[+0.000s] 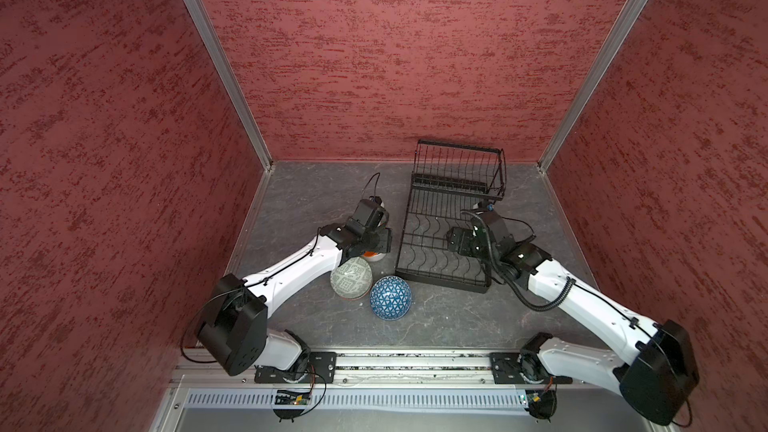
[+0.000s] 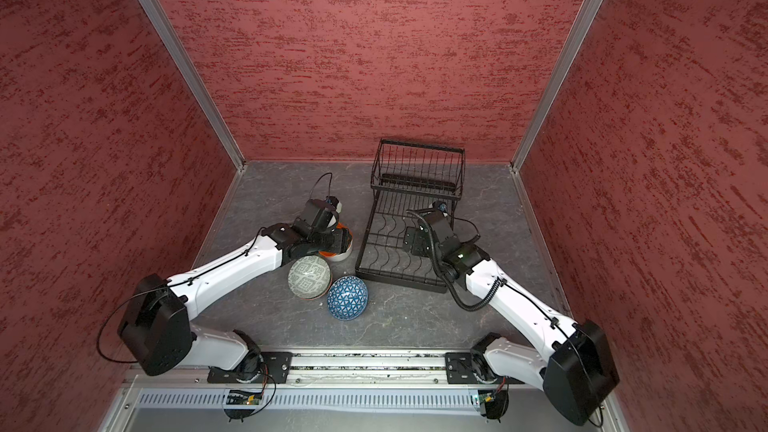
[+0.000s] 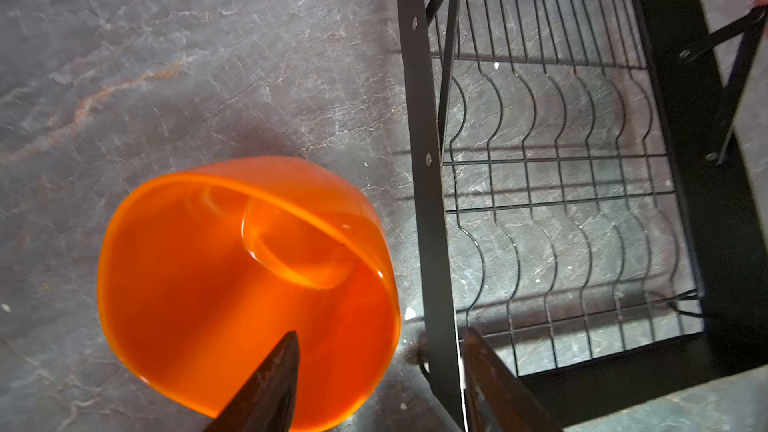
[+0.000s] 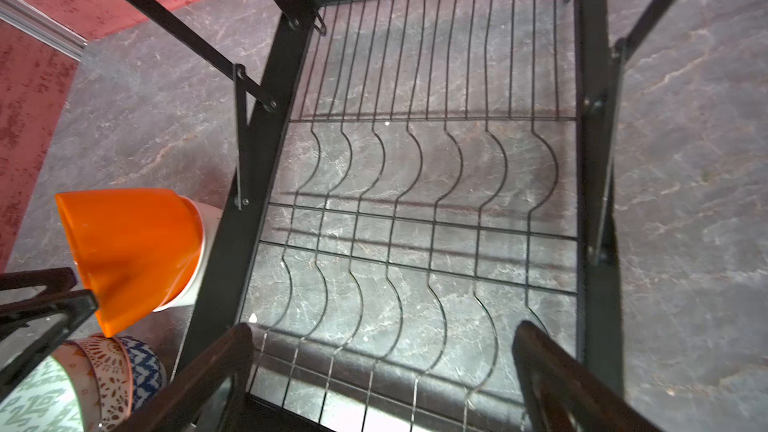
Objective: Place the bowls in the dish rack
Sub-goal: 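Grasp the orange bowl rim with the left gripper and lift it off the white bowl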
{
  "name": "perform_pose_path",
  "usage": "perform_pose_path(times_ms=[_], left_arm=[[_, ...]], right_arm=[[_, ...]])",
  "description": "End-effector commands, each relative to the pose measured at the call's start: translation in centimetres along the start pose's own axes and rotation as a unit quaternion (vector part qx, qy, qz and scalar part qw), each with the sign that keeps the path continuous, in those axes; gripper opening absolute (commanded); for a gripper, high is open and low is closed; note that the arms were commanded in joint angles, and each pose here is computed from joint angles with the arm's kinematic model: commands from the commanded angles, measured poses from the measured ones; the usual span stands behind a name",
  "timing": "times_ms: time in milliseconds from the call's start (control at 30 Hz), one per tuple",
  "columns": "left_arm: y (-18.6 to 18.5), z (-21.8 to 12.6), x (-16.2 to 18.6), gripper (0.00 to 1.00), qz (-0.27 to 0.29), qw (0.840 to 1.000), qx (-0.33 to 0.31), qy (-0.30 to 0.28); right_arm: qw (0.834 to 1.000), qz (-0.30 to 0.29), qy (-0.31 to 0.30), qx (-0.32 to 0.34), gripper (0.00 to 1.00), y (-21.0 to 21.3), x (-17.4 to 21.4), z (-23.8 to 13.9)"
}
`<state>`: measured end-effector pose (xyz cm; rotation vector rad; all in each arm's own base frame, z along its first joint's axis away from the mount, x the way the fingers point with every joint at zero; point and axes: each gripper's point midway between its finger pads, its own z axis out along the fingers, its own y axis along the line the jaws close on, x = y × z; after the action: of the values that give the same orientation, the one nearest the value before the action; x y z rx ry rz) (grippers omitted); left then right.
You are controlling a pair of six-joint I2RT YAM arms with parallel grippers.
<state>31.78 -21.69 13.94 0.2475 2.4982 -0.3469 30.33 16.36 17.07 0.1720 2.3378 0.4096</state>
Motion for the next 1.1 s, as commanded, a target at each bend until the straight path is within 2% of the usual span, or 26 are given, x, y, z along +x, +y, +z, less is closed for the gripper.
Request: perform_pose_path(times_ms=[0, 267, 533, 1067], left_arm=[[0.4, 0.3, -0.2, 0.59, 0.023, 0.999, -0.03, 0.001], [0.2, 1.6, 0.1, 0.48, 0.048, 0.996, -0.071, 0.016], [-0.2, 2.5, 0.5, 0.3, 0.088, 0.989, -0.113, 0.027], [-0.6, 2.1, 0.1, 0.12, 0.091, 0.989, -0.111, 0.018]], right_arm=[[0.999, 0.013, -0.028, -0.01, 0.99, 1.1, -1.6, -0.4], [1.0, 0.012, -0.024, -0.016, 0.99, 1.4, -1.0, 0.2], [0.999, 0.013, -0.022, -0.022, 0.99, 1.6, -0.7, 0.6], [0.999, 0.015, -0.025, -0.025, 0.99, 1.6, -0.4, 0.6]])
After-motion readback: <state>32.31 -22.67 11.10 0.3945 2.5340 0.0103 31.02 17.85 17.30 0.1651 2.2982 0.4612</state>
